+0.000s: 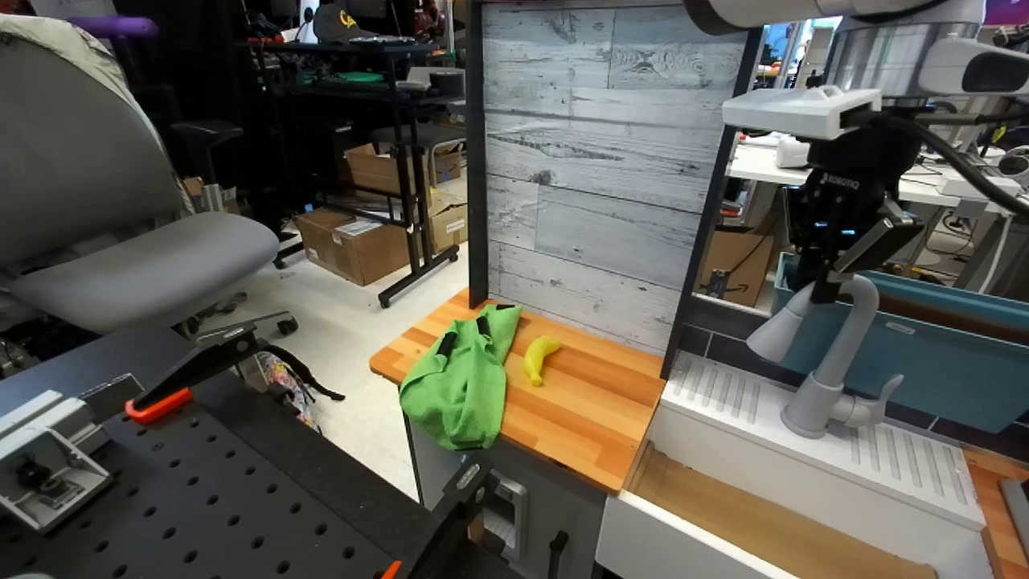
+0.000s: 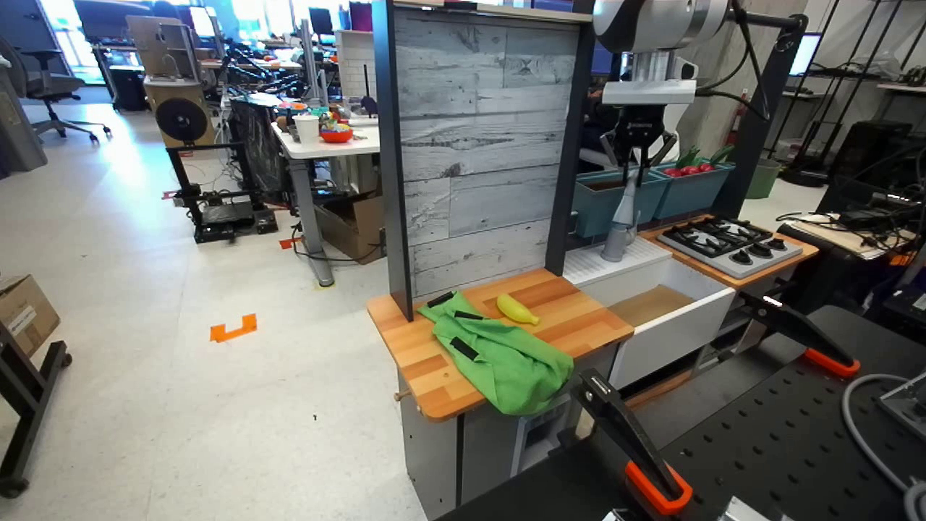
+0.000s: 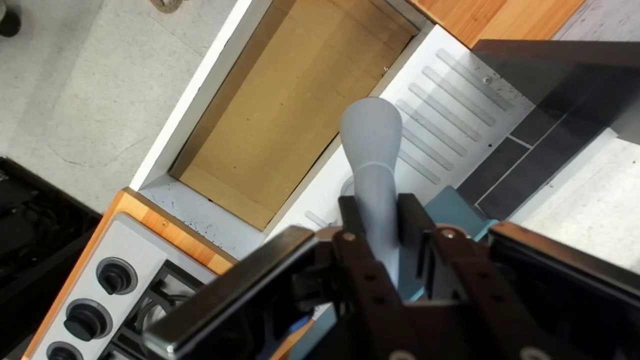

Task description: Move the nozzle to the left

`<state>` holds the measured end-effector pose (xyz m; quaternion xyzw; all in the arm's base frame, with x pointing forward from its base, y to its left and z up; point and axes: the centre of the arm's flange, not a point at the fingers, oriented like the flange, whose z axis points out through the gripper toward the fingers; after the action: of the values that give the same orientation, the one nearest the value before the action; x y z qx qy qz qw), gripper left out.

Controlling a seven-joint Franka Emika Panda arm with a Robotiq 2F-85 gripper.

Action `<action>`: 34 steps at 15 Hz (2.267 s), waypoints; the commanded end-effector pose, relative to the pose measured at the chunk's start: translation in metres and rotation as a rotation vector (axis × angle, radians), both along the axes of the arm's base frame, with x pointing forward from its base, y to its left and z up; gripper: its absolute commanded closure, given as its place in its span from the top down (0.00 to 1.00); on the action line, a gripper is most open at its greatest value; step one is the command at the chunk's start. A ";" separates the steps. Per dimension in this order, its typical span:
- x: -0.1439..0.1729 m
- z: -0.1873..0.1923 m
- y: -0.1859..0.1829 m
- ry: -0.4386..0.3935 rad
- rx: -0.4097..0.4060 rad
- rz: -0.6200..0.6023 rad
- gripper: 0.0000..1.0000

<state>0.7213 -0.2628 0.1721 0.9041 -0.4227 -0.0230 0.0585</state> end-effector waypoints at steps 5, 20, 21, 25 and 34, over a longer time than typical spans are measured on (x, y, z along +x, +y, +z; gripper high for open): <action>-0.002 -0.005 -0.039 0.071 -0.036 0.187 0.06; -0.012 -0.003 -0.067 0.071 0.024 0.344 0.06; -0.013 -0.004 -0.066 0.081 0.020 0.346 0.49; -0.017 -0.004 -0.068 0.091 0.008 0.346 0.71; -0.025 -0.007 -0.067 0.097 0.000 0.358 1.00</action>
<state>0.6947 -0.3161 0.1621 0.9607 -0.2629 -0.0634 0.0625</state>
